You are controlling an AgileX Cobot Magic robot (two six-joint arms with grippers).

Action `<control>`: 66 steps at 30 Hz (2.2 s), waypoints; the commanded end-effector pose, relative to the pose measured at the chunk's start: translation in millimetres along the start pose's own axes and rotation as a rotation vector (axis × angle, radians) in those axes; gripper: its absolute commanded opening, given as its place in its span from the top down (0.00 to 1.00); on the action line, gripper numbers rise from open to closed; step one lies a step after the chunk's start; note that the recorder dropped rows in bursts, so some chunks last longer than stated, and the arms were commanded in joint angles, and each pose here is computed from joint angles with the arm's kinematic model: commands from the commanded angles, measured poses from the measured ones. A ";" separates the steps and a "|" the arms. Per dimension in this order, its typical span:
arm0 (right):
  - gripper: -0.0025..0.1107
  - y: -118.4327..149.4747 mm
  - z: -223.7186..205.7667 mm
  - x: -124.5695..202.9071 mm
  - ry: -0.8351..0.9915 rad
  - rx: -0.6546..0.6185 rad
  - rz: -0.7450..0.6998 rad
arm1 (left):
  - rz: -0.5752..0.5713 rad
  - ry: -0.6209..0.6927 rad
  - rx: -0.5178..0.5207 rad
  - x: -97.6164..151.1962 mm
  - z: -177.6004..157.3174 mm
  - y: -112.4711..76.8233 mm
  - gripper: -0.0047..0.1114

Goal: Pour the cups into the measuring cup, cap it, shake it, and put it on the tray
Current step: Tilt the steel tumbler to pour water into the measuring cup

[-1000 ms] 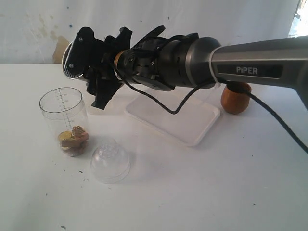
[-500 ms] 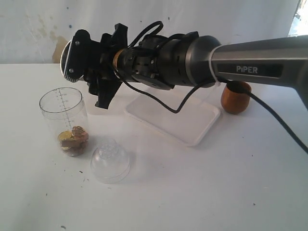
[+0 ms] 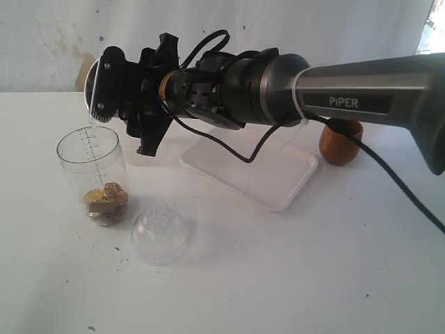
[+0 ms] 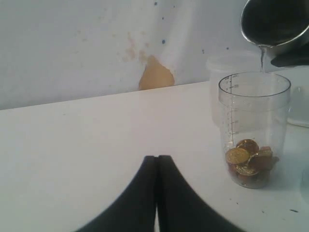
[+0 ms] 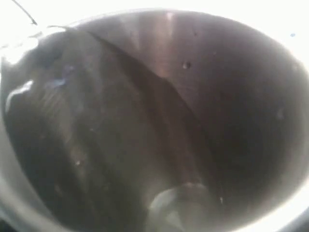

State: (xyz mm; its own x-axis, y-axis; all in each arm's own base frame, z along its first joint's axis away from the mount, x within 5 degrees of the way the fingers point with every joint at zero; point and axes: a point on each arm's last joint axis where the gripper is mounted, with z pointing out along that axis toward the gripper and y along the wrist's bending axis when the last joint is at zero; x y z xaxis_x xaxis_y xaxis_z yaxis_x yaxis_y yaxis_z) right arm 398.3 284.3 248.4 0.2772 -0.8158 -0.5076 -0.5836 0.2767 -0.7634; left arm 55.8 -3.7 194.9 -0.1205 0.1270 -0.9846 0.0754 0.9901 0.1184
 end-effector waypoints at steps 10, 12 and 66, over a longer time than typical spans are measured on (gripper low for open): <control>0.98 -10.3 -5.3 -11.6 -0.074 0.042 -0.116 | -0.002 -0.013 -0.002 0.1 0.0 0.0 0.96; 0.98 -10.4 -5.3 -11.9 -0.077 0.044 -0.146 | -0.002 -0.013 -0.002 0.1 0.0 0.0 0.96; 0.98 -10.8 -5.5 -13.7 -0.089 0.063 -0.431 | -0.002 -0.013 -0.002 0.1 0.0 0.0 0.96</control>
State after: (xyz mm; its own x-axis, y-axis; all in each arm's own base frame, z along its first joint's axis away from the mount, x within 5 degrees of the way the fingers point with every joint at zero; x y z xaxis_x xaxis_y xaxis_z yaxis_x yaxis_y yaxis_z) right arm 397.8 288.1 252.9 0.5237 -0.8348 -0.1696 -0.3940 -0.0608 -0.9171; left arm 55.8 -3.7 194.9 -0.1205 0.1270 -0.9846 0.0754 0.9901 0.1184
